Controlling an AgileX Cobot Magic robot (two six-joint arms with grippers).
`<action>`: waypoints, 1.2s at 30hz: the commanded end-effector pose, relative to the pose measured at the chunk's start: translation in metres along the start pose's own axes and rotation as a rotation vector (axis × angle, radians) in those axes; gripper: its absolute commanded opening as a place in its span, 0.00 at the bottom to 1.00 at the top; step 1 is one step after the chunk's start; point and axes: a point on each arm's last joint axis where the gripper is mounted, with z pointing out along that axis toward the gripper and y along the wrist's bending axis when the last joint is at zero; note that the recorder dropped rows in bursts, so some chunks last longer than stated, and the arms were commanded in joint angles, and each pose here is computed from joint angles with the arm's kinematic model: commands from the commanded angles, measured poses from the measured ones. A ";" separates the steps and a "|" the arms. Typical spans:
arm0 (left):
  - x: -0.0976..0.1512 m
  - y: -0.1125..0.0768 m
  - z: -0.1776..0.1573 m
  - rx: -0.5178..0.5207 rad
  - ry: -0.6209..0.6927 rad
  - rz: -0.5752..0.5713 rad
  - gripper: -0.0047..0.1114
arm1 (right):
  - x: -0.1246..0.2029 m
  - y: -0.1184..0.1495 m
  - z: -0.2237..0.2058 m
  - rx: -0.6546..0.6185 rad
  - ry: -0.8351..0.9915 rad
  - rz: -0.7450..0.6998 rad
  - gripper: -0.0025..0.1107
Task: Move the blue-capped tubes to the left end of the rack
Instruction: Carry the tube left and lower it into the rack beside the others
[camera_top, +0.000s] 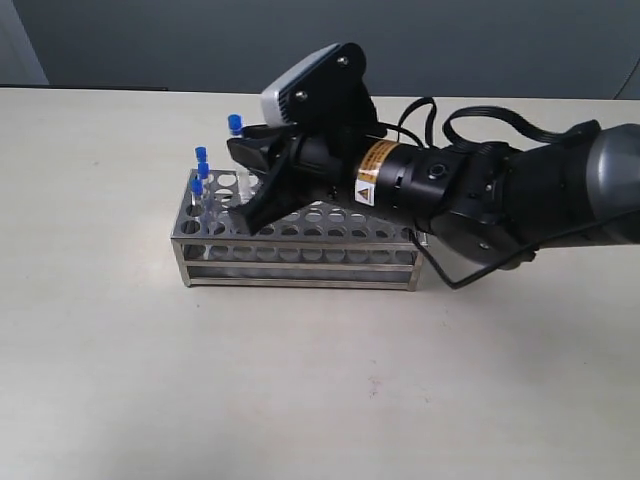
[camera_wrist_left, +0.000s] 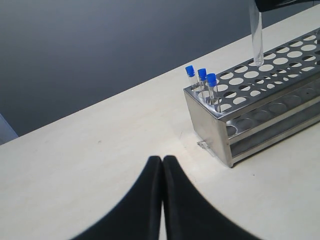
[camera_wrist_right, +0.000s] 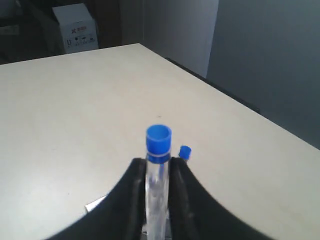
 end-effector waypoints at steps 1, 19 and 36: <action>0.000 0.000 0.000 0.004 -0.009 0.001 0.04 | -0.013 0.010 0.009 -0.027 0.004 -0.022 0.01; 0.000 0.000 0.000 0.004 -0.009 0.001 0.04 | 0.000 0.017 0.056 -0.121 0.044 0.037 0.01; 0.000 0.000 0.000 0.004 -0.009 0.001 0.04 | 0.033 0.019 0.068 -0.127 0.125 0.092 0.01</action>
